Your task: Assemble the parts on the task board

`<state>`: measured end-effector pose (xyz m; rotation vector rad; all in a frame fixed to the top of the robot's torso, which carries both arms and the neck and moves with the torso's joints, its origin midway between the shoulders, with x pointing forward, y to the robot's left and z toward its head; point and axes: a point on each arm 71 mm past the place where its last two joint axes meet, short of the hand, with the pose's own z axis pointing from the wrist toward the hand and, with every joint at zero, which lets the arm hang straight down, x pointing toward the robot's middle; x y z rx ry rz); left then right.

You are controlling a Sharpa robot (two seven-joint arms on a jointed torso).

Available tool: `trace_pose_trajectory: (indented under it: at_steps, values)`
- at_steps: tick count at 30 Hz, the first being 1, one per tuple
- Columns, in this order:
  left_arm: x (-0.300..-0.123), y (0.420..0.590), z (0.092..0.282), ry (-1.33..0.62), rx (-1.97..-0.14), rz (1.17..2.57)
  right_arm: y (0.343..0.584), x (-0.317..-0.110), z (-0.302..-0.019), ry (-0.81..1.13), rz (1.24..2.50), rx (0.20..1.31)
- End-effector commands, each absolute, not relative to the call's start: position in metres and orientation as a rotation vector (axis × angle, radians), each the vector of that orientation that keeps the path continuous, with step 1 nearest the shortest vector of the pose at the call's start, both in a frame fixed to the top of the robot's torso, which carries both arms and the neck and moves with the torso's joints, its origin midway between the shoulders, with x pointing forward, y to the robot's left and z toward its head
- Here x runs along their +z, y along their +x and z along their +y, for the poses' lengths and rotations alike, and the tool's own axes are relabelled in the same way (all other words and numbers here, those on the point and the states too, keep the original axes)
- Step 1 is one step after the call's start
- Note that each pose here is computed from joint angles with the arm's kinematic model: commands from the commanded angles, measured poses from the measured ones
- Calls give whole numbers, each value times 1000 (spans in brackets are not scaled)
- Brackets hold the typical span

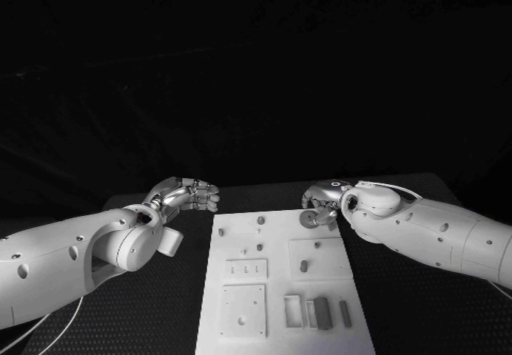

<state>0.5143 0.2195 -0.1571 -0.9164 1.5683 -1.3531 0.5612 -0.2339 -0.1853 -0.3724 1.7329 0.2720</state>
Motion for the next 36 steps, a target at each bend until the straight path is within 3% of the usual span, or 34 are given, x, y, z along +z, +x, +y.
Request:
trace_pose_trajectory:
  at_steps: [1, 36]
  values:
    - [-155, 514, 217, -906, -1376, 1565, 562, -190, -236, -396, 1764, 248]
    - [-156, 516, 217, -907, -1373, 1565, 563, -207, -234, -411, 1829, 228]
